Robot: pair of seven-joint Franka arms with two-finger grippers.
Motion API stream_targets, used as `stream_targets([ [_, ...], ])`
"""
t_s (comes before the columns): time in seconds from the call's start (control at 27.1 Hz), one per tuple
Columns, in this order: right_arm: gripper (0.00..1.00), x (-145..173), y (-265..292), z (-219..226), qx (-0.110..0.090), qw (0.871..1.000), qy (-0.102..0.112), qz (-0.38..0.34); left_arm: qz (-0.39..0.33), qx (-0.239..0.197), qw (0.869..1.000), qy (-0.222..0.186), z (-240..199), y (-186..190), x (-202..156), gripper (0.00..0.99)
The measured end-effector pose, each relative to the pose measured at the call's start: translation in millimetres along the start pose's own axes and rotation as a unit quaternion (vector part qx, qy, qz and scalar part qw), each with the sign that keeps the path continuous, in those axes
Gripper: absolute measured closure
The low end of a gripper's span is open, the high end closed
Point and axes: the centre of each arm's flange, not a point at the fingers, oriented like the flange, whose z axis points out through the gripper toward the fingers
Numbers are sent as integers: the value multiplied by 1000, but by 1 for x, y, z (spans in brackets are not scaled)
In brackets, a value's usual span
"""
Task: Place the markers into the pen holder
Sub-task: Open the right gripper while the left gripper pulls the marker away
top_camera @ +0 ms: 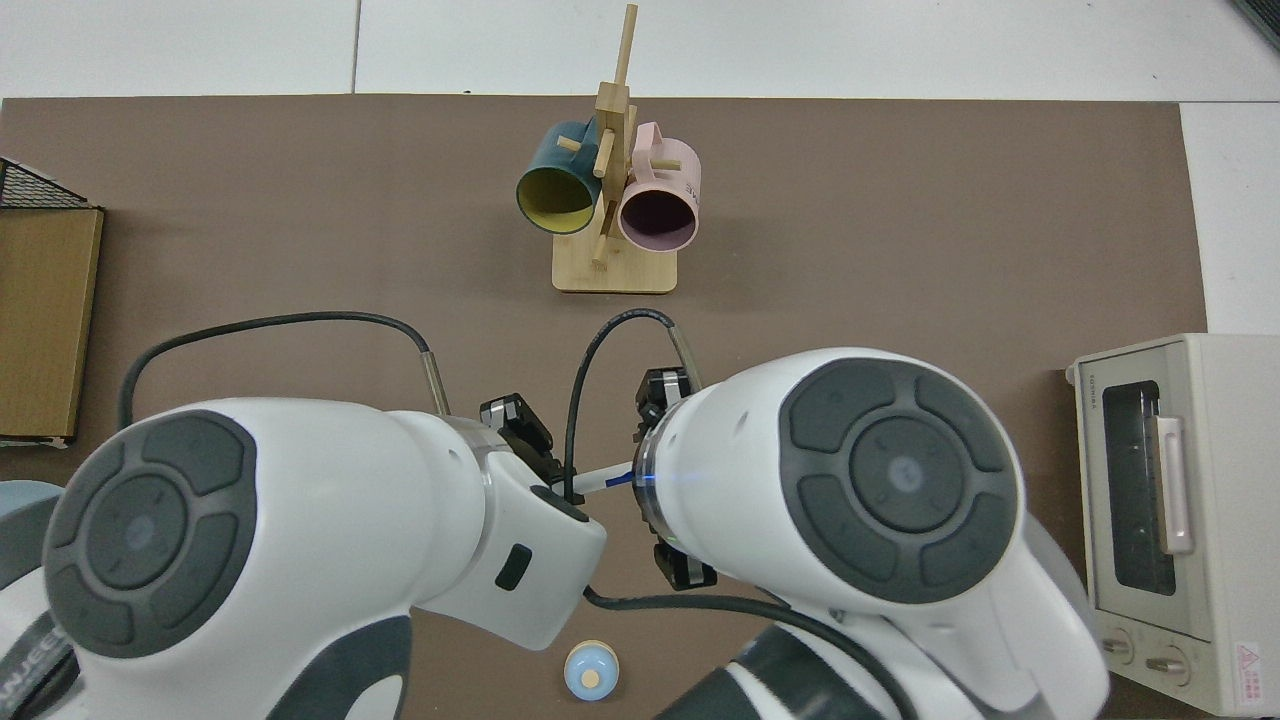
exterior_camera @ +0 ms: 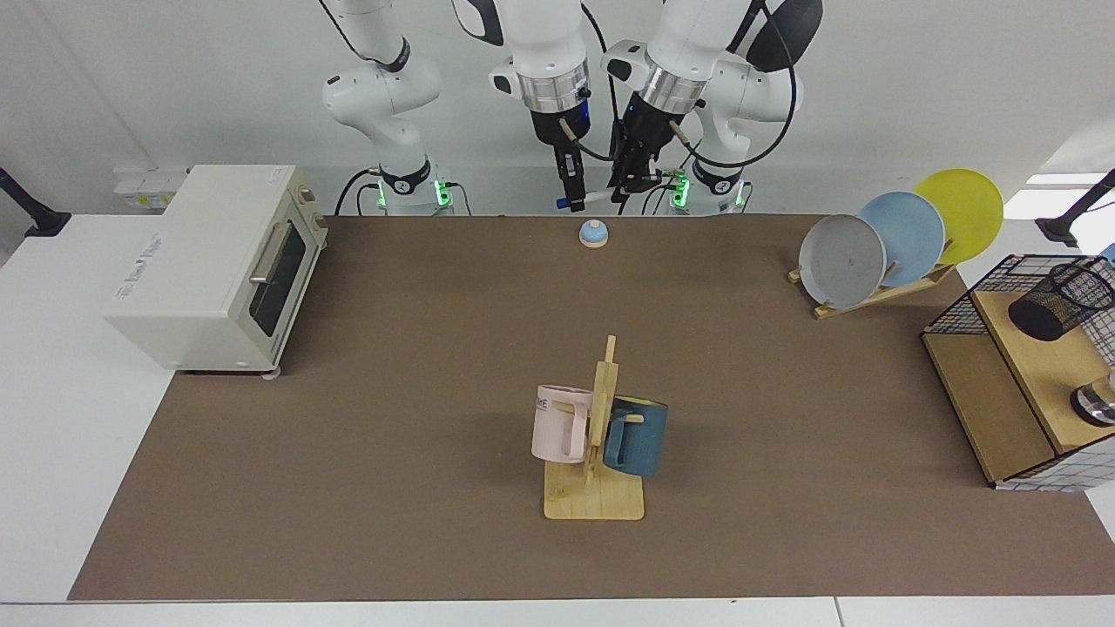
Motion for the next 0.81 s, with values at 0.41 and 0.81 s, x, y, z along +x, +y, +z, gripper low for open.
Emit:
stream_targets([
  [0.41, 0, 69, -16, -26, -14, 987, 18, -161, -21, 36, 999, -32, -8, -29, -29, 815],
  [0.81, 0, 118, -22, -45, -31, 905, 80, -417, -57, 70, 993, -74, -19, -65, -74, 815],
])
